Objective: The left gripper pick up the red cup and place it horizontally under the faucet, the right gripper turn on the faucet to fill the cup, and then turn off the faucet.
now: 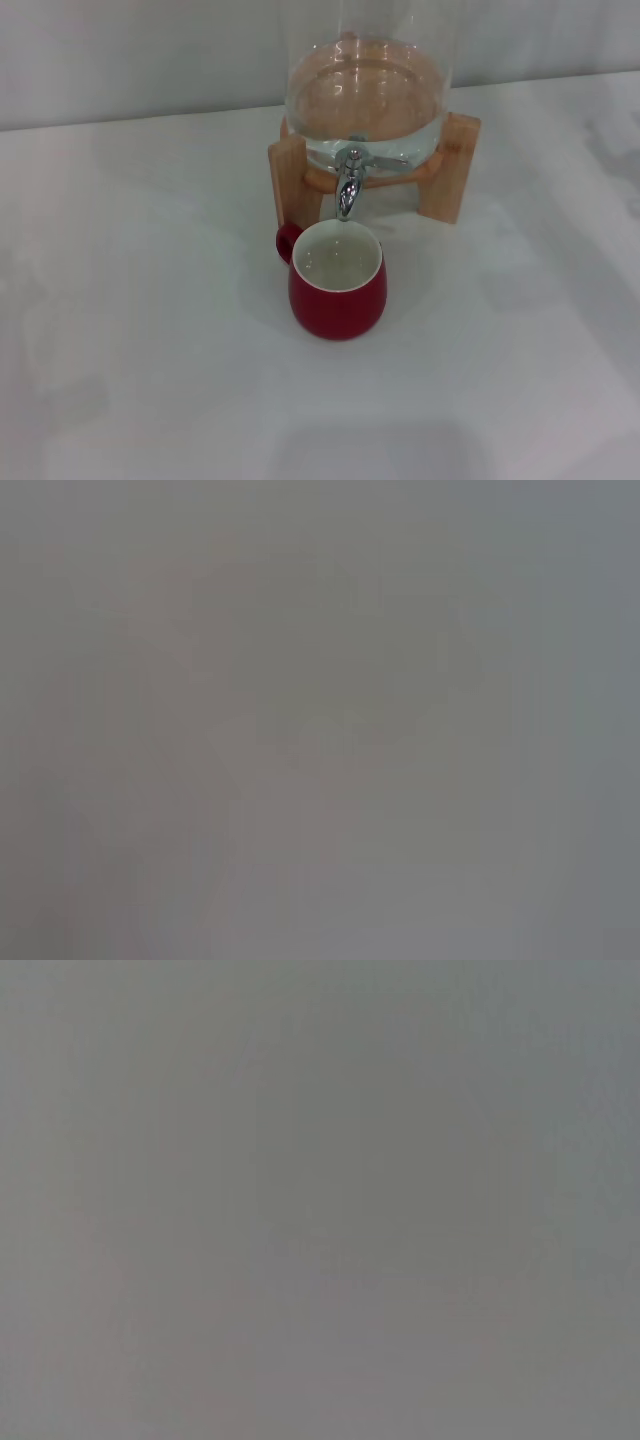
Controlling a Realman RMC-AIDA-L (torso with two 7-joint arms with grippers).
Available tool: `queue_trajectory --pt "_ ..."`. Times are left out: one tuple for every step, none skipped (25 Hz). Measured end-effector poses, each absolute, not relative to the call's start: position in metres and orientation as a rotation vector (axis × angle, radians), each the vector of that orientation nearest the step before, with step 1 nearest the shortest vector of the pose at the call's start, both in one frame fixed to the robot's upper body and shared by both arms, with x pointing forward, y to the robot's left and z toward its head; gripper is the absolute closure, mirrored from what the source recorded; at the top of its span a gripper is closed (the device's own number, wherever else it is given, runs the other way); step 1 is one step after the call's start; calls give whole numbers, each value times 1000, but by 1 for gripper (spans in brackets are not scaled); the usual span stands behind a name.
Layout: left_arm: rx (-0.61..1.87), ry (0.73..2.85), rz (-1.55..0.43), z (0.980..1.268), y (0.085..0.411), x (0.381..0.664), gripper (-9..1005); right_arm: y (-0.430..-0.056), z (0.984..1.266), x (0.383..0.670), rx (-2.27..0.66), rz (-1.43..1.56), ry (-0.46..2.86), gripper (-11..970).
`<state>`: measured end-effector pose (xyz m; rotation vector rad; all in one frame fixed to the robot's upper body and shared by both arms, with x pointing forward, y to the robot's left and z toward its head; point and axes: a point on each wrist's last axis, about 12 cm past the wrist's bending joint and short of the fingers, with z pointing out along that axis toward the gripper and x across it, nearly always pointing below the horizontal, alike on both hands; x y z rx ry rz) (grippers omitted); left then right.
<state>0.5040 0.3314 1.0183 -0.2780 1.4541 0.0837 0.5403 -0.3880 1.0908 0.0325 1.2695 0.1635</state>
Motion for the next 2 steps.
queue_trajectory --pt "-279 1454 83 1018 331 504 556 -387 1091 540 31 168 1268 211" --pt "-279 1454 83 1018 332 504 556 -387 1090 540 32 170 1270 211"
